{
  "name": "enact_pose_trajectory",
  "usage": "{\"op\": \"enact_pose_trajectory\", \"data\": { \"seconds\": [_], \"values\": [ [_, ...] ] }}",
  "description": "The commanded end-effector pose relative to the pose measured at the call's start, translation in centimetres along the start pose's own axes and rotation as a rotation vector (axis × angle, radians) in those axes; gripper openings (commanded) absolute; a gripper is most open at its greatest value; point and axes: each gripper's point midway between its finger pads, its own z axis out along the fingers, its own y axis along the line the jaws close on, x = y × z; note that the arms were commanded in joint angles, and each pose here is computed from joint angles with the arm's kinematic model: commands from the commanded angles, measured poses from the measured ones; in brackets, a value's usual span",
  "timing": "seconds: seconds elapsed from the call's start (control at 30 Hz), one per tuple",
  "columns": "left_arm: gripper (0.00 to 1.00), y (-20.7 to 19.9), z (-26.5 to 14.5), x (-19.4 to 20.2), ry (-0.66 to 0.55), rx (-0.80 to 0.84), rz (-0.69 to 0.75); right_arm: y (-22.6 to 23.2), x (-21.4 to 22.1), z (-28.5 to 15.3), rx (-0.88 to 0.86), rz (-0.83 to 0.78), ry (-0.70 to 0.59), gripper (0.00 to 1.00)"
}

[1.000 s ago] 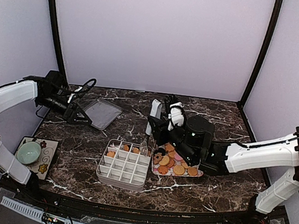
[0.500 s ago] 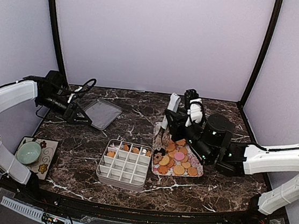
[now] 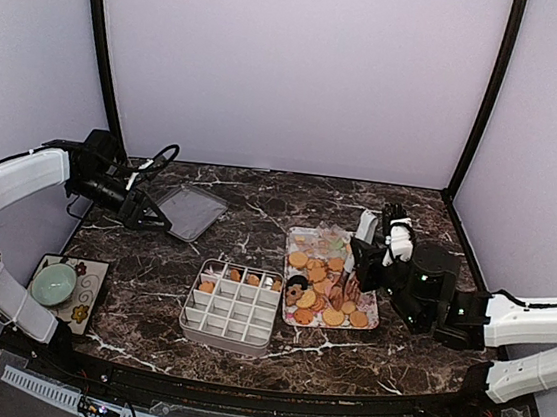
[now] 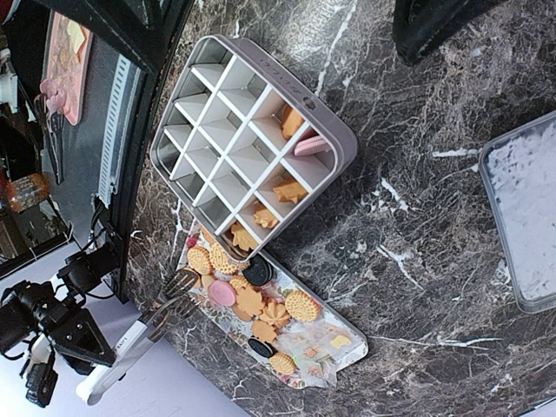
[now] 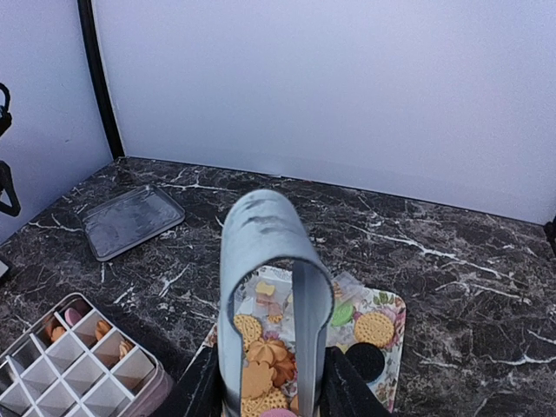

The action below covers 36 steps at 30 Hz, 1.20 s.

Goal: Pack the cookies
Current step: Pick up the fake cookies from the plate.

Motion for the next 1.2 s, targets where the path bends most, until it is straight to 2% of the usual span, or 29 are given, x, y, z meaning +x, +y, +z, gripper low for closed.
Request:
{"op": "enact_pose_trajectory", "data": {
  "seconds": [0.0,0.23,0.5,1.0,1.17],
  "values": [
    [0.93,-0.5,-0.6,-1.1,-0.028,0.002,0.027,-0.6,-0.2,-0.5,0.009,0.083,-0.015,0.38],
    [0.92,-0.5,-0.6,-0.9,-0.027,0.004,0.025,-1.8,0.6,-0.5,0.076,0.063,-0.002,0.38],
    [0.92,-0.6,-0.6,-0.8,-0.030,0.008,0.028,0.7,0.2,-0.5,-0.046,0.108,0.000,0.39],
    [0.92,-0.6,-0.6,-0.7,-0.027,0.002,0.026,1.8,2.7,-0.3,-0.052,0.074,0.062,0.38],
    [0.92,-0.6,-0.6,-0.7,-0.027,0.002,0.028,2.7,3.3,-0.3,-0.067,0.059,0.087,0.33]
  ]
}}
